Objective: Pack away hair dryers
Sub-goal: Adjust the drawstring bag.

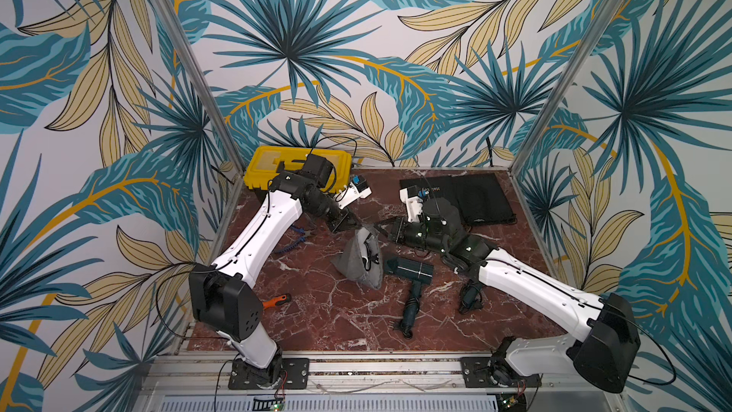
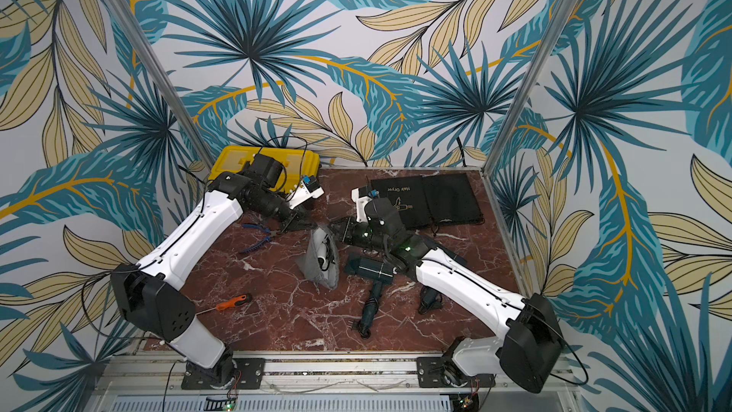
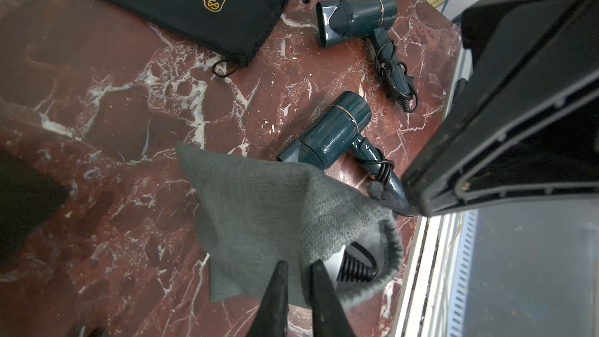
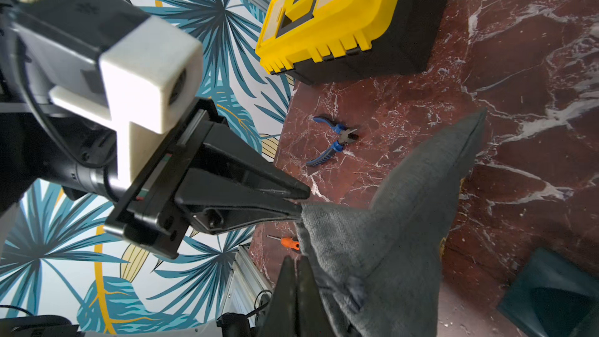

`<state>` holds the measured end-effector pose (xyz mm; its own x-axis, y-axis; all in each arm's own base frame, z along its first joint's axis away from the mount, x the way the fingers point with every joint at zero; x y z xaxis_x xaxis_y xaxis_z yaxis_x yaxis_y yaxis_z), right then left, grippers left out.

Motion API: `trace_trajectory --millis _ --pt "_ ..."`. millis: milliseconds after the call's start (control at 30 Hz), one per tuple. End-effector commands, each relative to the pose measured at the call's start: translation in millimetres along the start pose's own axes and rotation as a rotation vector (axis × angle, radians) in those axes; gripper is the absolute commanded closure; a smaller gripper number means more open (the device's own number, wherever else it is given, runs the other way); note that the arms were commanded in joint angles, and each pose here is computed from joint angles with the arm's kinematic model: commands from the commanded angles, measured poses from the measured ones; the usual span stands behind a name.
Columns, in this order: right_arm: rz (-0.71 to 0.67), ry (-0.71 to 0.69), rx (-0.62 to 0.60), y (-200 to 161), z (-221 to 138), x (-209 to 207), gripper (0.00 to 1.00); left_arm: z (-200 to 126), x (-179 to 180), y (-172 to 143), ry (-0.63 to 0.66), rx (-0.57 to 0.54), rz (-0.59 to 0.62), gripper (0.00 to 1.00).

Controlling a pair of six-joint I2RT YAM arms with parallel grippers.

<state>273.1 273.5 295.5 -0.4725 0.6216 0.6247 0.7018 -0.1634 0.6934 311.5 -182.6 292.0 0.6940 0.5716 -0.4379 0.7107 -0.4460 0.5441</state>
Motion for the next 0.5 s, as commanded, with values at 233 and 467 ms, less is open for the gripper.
trace_trajectory --millis 233,467 --pt "-0.033 -0.032 0.042 5 11 0 1.00 -30 -22 6 -0.026 -0.100 0.023 0.06" --pt "-0.037 0.005 0.049 17 17 12 1.00 -63 -48 -14 0.024 -0.167 0.051 0.10"
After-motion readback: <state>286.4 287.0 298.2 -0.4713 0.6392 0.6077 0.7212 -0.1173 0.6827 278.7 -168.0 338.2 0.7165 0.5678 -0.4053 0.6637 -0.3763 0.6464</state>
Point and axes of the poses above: each gripper's point midway between its finger pads, its own z axis out along the fingers, its own x axis along the line the jaws close on, y = z × x, the point moved 6 cm from there along -z, back along the fingers, and after that the axes turned 14 degrees about -z, right-handed, at the moved point
